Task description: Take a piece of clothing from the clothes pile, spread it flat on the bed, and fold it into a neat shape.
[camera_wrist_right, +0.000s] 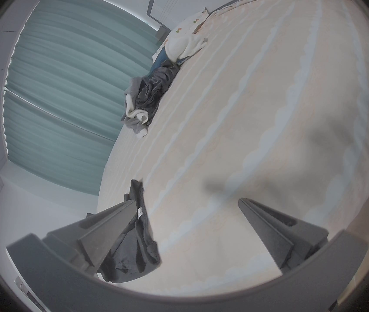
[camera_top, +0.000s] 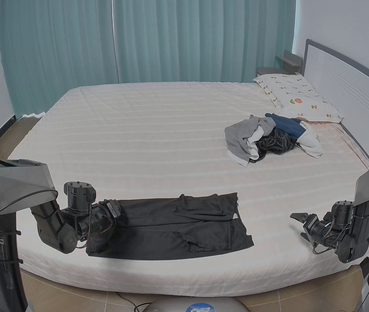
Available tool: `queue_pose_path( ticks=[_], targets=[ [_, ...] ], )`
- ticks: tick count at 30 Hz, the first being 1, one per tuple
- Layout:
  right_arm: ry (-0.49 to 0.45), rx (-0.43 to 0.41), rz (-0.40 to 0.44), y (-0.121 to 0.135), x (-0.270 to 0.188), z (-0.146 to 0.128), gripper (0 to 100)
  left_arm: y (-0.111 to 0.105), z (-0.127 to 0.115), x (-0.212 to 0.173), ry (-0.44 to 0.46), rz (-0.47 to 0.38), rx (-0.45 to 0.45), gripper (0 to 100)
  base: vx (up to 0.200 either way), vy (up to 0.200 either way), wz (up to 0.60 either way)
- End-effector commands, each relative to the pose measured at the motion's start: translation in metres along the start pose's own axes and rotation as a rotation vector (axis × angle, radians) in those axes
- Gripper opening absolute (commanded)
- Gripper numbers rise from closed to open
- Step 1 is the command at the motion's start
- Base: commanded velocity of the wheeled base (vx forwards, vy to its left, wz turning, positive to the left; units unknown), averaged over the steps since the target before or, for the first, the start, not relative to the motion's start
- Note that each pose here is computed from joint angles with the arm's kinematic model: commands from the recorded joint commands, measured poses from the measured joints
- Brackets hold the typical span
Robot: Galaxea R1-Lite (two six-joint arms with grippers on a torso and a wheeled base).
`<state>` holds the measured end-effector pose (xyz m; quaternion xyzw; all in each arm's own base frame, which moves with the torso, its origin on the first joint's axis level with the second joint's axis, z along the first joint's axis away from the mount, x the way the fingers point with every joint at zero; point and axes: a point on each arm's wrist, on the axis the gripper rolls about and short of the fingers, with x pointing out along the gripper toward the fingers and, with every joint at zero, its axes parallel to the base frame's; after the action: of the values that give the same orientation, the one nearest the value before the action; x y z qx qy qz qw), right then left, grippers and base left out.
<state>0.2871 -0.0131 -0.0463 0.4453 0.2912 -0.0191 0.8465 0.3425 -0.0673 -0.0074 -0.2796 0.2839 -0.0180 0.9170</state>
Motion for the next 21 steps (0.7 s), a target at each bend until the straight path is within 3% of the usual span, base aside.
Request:
queue_pose_path(
  ticks=[1,12,21],
  targets=[
    [-0.006,-0.003,0.008,0.001,0.0,0.001,100,-0.029,0.004,0.001,-0.004,-0.047,0.029,0,0.0,-0.2,0.0],
    [0.001,-0.013,0.001,-0.001,0.0,-0.001,100,-0.071,-0.008,0.01,0.083,-0.033,0.078,0,0.0,-0.2,0.0],
    [0.007,-0.031,-0.005,-0.003,0.001,-0.003,100,-0.107,-0.003,0.022,0.112,-0.047,-0.002,0,0.0,-0.2,0.0]
  ],
)
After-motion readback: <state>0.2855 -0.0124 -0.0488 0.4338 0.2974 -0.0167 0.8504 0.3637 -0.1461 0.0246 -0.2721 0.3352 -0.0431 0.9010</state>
